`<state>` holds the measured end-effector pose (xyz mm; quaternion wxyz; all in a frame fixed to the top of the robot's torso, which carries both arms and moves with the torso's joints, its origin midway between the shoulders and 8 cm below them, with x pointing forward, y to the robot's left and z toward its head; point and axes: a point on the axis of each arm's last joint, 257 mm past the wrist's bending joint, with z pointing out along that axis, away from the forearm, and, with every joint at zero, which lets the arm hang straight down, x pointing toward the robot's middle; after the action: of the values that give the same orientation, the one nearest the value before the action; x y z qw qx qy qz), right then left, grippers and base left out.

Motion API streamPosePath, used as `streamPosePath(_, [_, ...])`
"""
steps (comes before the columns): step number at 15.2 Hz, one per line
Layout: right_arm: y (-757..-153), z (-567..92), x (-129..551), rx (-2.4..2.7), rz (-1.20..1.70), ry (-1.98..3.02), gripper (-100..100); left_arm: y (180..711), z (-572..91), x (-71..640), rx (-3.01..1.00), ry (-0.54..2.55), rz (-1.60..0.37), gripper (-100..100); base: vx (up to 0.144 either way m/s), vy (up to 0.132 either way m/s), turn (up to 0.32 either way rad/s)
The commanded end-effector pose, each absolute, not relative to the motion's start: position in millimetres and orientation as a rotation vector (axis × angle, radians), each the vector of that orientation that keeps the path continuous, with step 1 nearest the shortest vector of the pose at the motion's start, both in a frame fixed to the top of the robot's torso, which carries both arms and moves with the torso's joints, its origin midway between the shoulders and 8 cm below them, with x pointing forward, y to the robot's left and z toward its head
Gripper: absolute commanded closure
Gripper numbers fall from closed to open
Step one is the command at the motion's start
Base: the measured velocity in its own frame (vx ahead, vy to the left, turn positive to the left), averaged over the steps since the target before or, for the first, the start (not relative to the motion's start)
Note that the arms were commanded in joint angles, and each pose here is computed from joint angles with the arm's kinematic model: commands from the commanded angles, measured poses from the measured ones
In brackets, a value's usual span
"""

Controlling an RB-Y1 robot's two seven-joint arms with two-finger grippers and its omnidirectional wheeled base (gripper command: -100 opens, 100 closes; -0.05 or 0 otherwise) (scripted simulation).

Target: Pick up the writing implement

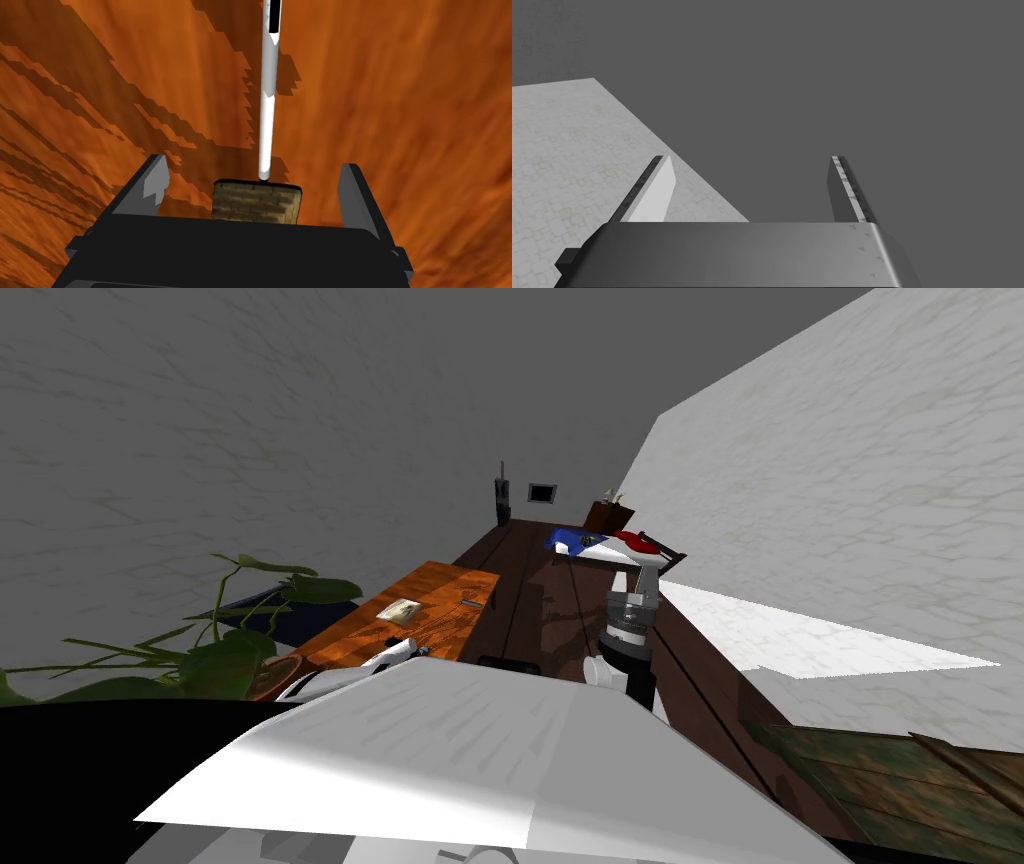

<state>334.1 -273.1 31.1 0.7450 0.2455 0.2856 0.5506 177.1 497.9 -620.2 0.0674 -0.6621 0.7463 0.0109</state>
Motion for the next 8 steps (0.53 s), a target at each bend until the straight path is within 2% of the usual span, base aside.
streamPosePath(1, [-273.1, 31.1, 334.1, 0.537, 1.206, 0.625, 0, 496.7, -621.3, 171.8, -2.009, 2.259, 0.033, -100, -0.026, 0.043, -0.039])
streamPosePath(6, [-273.1, 31.1, 334.1, 0.538, 1.206, 0.625, 0, 491.8, -623.1, 162.9, -2.043, 2.273, 0.029, -100, -0.016, 0.025, -0.098])
streamPosePath(8, [-273.2, 31.1, 334.1, 0.538, 1.205, 0.625, 0, 476.9, -631.7, 162.1, -2.045, 2.269, 0.03, -100, -0.013, 0.066, -0.022])
